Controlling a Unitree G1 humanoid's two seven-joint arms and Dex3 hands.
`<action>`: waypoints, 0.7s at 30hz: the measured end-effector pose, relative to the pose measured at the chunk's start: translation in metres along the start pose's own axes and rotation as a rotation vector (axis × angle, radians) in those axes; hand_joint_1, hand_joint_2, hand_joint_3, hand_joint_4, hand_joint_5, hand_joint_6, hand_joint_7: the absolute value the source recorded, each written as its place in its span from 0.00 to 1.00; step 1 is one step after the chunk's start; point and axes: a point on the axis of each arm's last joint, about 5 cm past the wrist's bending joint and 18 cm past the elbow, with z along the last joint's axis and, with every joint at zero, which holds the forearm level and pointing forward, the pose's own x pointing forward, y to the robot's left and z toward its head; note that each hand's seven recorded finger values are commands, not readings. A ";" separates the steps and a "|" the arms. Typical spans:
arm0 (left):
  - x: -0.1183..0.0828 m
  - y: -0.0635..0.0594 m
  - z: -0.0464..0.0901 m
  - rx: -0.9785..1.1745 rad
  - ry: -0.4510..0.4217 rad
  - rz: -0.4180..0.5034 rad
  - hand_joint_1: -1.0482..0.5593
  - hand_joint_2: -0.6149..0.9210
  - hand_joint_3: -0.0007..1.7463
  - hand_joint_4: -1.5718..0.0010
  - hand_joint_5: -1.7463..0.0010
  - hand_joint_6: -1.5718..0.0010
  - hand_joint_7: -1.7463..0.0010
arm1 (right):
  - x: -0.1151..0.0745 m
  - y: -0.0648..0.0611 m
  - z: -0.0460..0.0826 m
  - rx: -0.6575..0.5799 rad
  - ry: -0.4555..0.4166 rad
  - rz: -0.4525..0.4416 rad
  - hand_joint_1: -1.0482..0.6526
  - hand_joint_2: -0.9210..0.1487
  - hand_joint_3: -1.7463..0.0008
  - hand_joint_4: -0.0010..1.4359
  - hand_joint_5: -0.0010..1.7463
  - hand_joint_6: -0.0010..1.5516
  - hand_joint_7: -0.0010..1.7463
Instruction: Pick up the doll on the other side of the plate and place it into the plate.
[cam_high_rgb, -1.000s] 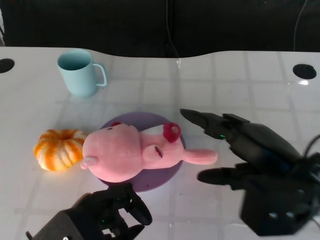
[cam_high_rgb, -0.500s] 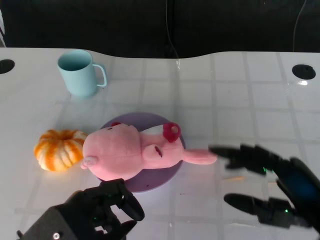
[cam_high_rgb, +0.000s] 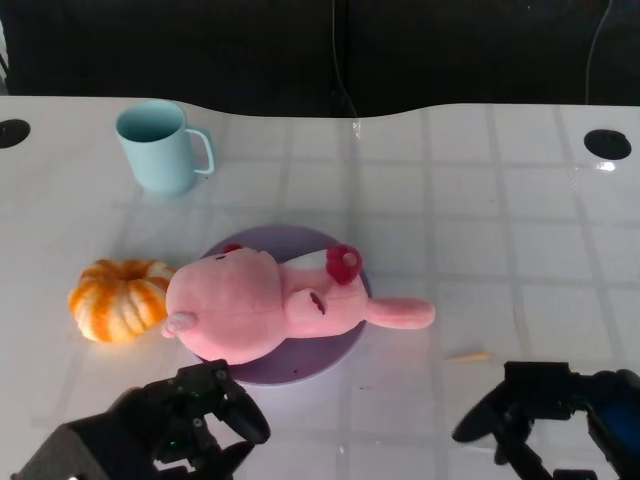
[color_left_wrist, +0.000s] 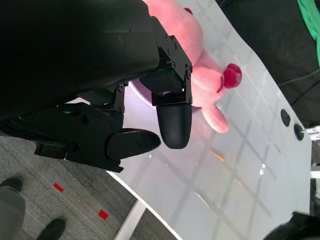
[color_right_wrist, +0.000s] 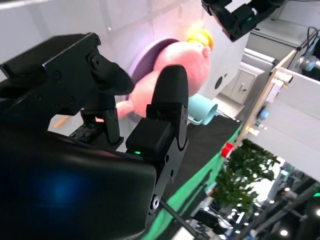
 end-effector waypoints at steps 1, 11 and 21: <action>0.000 0.000 0.000 -0.003 0.000 0.000 0.60 0.97 0.36 0.62 0.07 0.64 0.19 | 0.000 0.001 -0.002 0.007 0.006 -0.006 0.75 0.50 0.17 0.64 0.92 0.60 0.68; -0.002 0.001 -0.001 0.001 -0.028 0.008 0.60 0.97 0.36 0.62 0.08 0.65 0.19 | 0.003 0.006 -0.018 0.059 0.055 -0.041 0.75 0.54 0.12 0.63 1.00 0.54 0.87; -0.001 0.000 -0.003 -0.007 -0.042 0.011 0.60 0.95 0.39 0.61 0.07 0.64 0.17 | 0.003 0.007 -0.024 0.054 0.054 -0.040 0.72 0.57 0.12 0.64 1.00 0.52 0.88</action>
